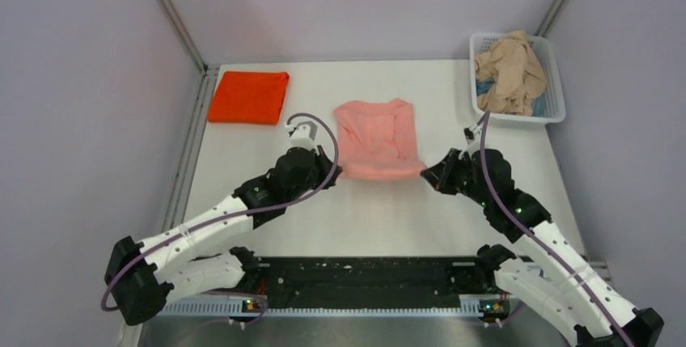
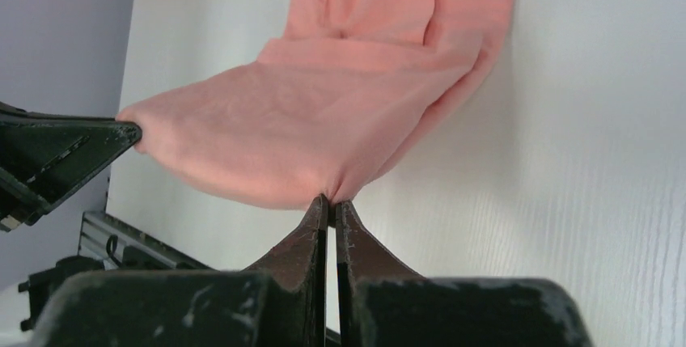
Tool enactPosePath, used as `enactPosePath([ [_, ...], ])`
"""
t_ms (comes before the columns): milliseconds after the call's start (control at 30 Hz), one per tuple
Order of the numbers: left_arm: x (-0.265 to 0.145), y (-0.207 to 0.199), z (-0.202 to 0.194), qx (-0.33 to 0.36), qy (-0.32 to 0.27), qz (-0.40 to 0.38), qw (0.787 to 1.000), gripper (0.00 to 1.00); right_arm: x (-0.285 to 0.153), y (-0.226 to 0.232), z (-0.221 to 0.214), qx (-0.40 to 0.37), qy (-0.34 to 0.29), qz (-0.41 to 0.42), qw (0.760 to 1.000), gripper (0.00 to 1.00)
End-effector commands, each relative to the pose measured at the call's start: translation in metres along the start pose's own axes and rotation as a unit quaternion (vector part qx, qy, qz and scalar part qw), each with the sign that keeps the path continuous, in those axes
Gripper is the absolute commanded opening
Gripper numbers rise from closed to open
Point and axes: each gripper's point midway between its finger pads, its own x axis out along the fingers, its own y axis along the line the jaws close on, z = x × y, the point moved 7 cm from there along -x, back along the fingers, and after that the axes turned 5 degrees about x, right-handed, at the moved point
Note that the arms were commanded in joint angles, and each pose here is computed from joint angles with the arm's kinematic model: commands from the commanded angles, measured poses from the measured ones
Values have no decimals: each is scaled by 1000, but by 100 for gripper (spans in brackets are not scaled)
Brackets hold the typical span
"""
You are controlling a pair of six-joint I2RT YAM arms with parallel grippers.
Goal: Fold and stack the t-shirts
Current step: Fold the long partially folded tshirt into a neat square
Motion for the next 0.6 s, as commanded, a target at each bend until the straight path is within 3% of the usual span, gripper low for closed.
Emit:
enactPosePath([
  [0,4,-2,50,16,-70,39,997,0,4,25,47,-26,-84,-7,996,0],
  [267,42,19,103,-11,-83,50,995,0,48,33,104,-22,-95,10,995,0],
  [567,92,32,148,19,-70,78,994,0,92,13,149,-25,-92,-13,995,0],
])
